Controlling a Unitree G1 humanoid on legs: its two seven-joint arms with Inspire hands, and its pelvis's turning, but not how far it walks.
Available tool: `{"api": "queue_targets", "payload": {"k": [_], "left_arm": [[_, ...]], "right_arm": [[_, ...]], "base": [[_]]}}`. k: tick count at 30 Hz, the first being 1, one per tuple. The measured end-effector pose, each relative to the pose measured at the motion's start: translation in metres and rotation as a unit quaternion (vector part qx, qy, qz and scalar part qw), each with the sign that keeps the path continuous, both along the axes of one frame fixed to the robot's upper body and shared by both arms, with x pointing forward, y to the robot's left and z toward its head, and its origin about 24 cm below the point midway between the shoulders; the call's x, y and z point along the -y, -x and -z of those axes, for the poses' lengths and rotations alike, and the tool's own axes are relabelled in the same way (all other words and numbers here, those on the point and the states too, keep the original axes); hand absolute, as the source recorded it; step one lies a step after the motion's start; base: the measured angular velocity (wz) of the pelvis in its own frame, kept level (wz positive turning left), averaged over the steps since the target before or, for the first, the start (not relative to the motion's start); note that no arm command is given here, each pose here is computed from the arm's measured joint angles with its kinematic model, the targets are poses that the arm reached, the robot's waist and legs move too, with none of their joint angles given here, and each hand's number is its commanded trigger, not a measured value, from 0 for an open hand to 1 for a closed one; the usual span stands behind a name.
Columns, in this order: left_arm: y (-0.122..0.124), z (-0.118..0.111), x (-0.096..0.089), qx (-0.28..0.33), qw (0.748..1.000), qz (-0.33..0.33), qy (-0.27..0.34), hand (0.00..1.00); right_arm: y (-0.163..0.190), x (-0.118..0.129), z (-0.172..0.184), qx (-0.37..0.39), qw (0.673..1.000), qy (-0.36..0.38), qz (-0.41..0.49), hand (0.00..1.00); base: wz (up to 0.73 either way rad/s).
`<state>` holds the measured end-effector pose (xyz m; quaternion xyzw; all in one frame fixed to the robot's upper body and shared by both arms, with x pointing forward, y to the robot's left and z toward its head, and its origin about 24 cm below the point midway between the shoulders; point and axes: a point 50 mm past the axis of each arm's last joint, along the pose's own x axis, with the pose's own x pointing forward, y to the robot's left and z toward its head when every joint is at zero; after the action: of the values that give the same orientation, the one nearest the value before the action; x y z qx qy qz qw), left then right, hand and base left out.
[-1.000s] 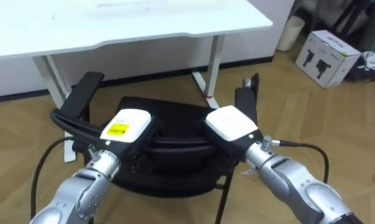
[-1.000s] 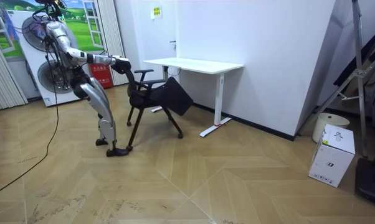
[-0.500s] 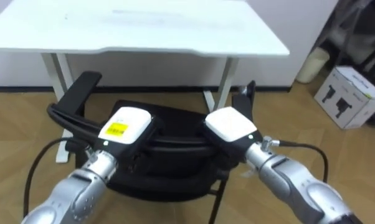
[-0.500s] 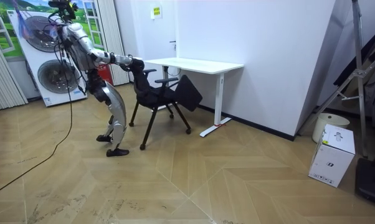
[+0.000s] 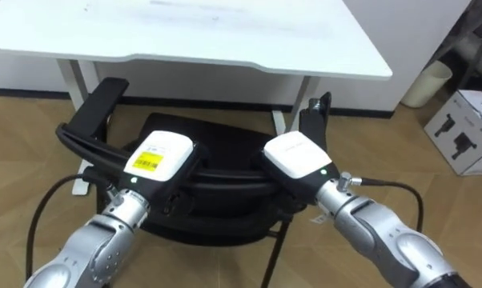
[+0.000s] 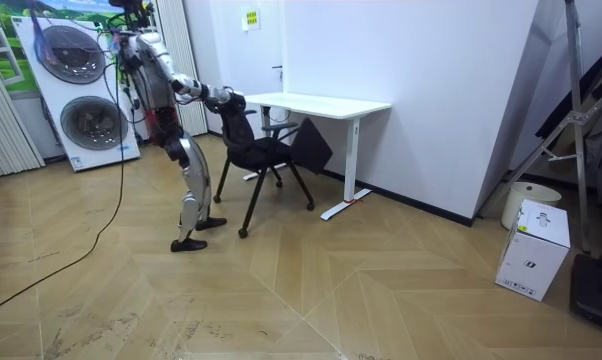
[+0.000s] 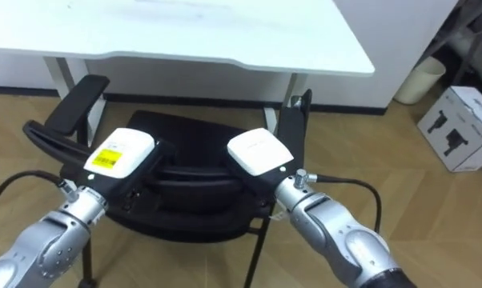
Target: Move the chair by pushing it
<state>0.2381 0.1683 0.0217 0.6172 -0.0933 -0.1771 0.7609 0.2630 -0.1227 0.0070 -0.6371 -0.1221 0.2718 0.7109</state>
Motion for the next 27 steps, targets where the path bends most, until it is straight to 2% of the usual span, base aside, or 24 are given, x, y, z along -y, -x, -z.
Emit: {"api": "queue_targets", "payload": {"k": [8, 27], "left_arm": [[-0.0028, -0.0007, 0.0037, -0.014, 1.000, -0.008, 0.007, 1.00], [-0.0093, -0.0080, 0.0053, 0.002, 1.000, -0.011, 0.007, 1.00]], "right_arm": [[-0.0015, 0.0034, -0.0048, 0.010, 1.000, 0.014, -0.002, 1.00], [-0.0045, 0.0003, -0.0098, 0.033, 0.999, 0.014, 0.010, 1.00]], "base": [[0.06], [-0.15]]}}
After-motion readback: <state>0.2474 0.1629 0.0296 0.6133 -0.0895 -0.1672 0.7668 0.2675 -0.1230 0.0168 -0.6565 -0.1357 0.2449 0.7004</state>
